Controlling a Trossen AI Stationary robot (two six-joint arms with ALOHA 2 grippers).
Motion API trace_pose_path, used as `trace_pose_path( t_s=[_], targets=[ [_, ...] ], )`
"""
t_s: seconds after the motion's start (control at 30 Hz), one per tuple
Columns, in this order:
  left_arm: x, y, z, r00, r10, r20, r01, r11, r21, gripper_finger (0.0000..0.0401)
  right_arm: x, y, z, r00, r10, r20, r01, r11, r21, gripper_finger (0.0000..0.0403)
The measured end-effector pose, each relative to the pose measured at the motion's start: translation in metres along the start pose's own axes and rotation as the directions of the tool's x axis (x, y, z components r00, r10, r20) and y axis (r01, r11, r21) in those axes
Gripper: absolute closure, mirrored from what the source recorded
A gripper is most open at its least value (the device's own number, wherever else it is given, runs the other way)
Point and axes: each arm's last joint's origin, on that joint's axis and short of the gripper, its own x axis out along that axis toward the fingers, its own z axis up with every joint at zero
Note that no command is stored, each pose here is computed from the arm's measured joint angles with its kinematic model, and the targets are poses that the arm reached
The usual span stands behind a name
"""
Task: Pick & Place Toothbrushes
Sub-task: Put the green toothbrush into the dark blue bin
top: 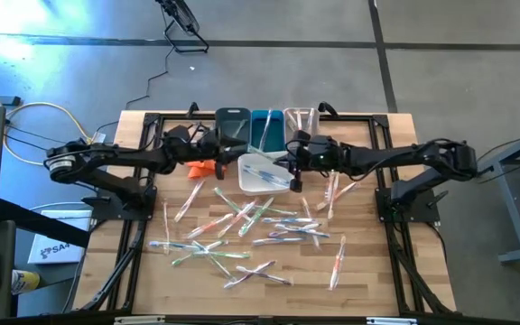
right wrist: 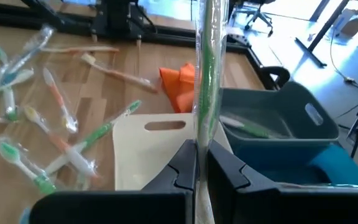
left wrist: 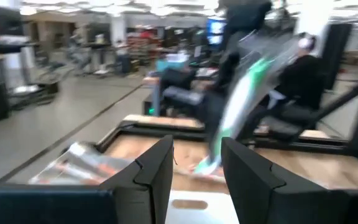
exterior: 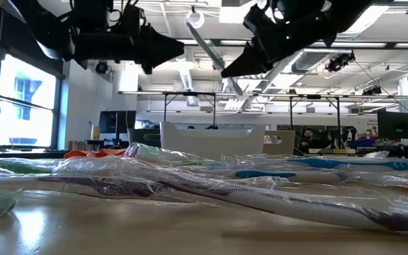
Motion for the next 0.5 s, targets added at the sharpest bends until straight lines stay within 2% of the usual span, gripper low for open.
trace_pose_path(
  t_s=[0.2,0.5],
  targets=[
    [0.013,0.002,0.002,1.0,-0.024,-0.003,0.024,1.0,0.0,0.0268,0.008,0.0,-0.005,1.0,-0.016,-0.012,0.016,1.0,0.001,0.0394],
    [0.025,0.003,-0.004,0.992,-0.12,-0.03,0.12,0.993,-0.001,0.0268,0.008,0.0,-0.002,0.999,-0.027,0.018,0.027,1.0,0.01,0.0394]
  ],
)
